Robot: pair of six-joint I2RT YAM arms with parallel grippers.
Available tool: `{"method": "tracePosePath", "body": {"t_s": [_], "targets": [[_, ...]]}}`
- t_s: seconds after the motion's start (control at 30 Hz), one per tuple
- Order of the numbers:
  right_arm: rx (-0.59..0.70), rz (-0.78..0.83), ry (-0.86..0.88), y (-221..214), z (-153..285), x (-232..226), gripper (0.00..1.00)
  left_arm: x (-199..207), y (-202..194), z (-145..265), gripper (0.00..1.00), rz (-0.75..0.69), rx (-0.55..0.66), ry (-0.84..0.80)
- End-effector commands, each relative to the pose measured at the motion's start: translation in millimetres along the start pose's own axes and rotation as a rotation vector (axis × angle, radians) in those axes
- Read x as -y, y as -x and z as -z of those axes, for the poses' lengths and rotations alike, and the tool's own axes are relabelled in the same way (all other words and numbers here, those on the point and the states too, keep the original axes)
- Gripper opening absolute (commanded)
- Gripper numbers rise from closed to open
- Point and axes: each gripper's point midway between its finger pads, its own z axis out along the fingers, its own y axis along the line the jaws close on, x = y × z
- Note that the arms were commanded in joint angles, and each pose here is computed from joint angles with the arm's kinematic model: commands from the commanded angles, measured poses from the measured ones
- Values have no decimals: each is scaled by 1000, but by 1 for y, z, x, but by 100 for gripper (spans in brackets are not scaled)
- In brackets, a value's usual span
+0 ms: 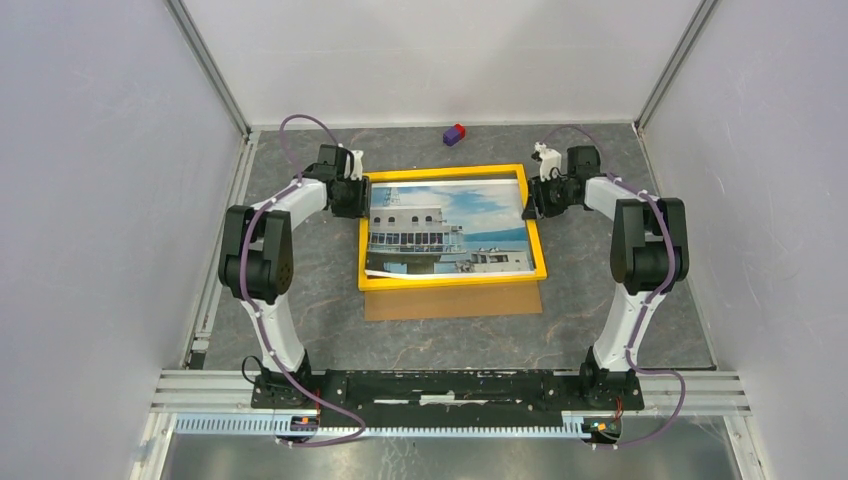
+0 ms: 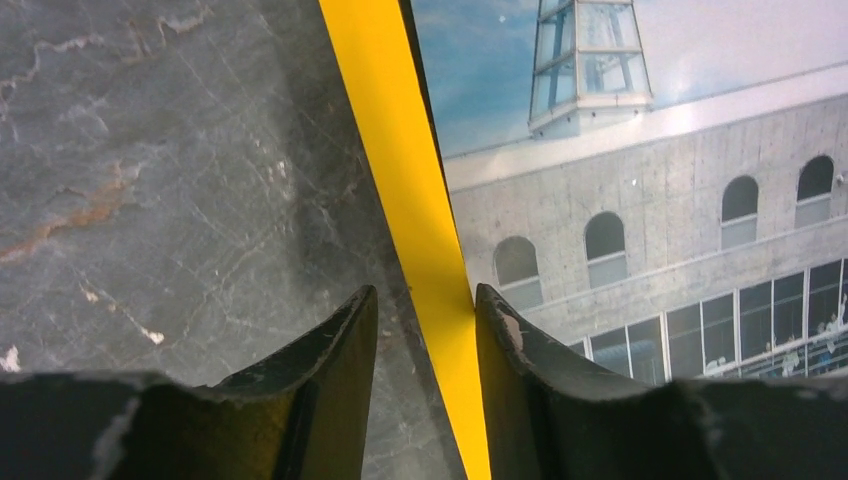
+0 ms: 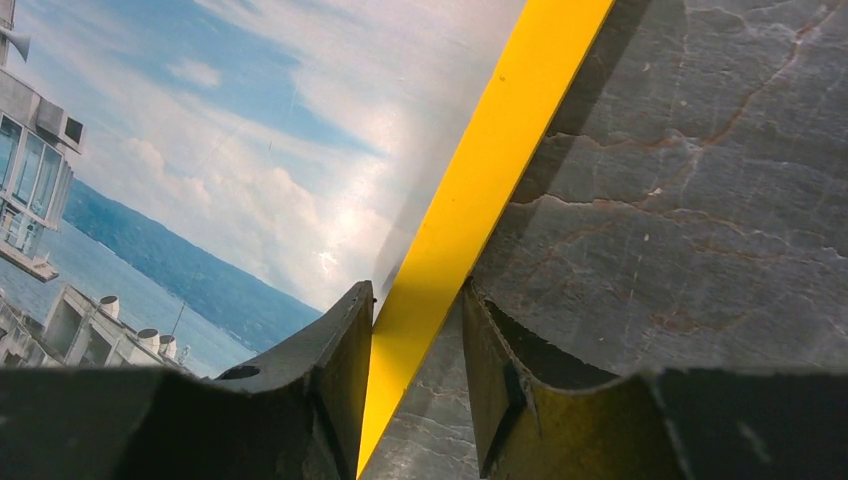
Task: Take the photo out of the frame
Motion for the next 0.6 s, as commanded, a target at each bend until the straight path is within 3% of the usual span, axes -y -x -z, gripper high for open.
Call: {"method": "tracePosePath", "body": {"t_s": [0.0,0.07,0.3,0.57], "targets": [[32,40,33,8,15,-18,41,15,12,28,45,8,69,-37],[37,42,40,8,19,-22,38,16,10,32,40,9,71,-45],[23,38,69,-9,26,-35,33,19,-8,37,38,9,40,-61],[-12,15,77,-37,27,-43,34,16,-24,39,42,8,21,-50]]}}
